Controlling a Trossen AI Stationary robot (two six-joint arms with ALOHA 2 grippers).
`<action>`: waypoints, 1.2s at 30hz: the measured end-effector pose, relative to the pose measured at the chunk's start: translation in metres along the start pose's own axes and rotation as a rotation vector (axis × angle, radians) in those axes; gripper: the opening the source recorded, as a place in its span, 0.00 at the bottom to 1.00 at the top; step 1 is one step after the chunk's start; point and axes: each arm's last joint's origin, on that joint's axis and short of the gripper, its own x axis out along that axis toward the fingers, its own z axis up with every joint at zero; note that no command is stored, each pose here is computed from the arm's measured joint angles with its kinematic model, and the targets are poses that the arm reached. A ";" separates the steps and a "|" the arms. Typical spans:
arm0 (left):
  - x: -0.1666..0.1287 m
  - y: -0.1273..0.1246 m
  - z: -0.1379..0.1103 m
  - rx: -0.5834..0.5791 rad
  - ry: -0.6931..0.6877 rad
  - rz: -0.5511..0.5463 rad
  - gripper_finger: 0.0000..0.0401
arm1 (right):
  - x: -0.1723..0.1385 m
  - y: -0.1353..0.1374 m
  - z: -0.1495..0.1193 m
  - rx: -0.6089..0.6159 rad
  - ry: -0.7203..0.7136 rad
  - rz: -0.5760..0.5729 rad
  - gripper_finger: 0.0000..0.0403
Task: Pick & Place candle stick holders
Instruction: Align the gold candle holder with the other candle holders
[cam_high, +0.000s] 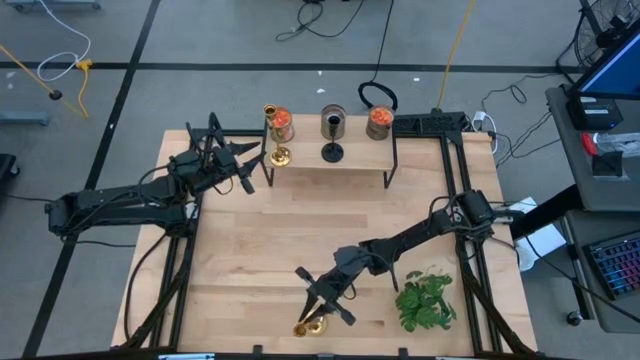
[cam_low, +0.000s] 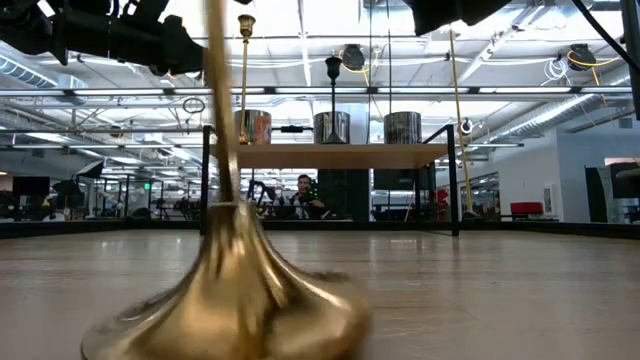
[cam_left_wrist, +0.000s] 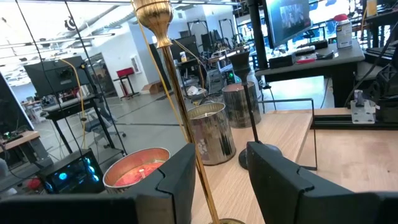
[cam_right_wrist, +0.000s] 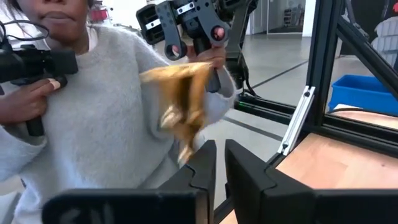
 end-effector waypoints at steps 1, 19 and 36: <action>0.000 0.000 0.000 0.000 0.000 0.000 0.37 | 0.000 0.000 0.000 -0.001 -0.002 0.000 0.06; 0.000 0.000 -0.001 0.000 0.006 -0.002 0.37 | -0.036 -0.021 -0.013 0.081 0.271 -0.051 0.36; 0.000 -0.001 -0.002 -0.009 0.022 -0.007 0.37 | -0.030 0.017 -0.029 -0.049 0.051 0.023 0.46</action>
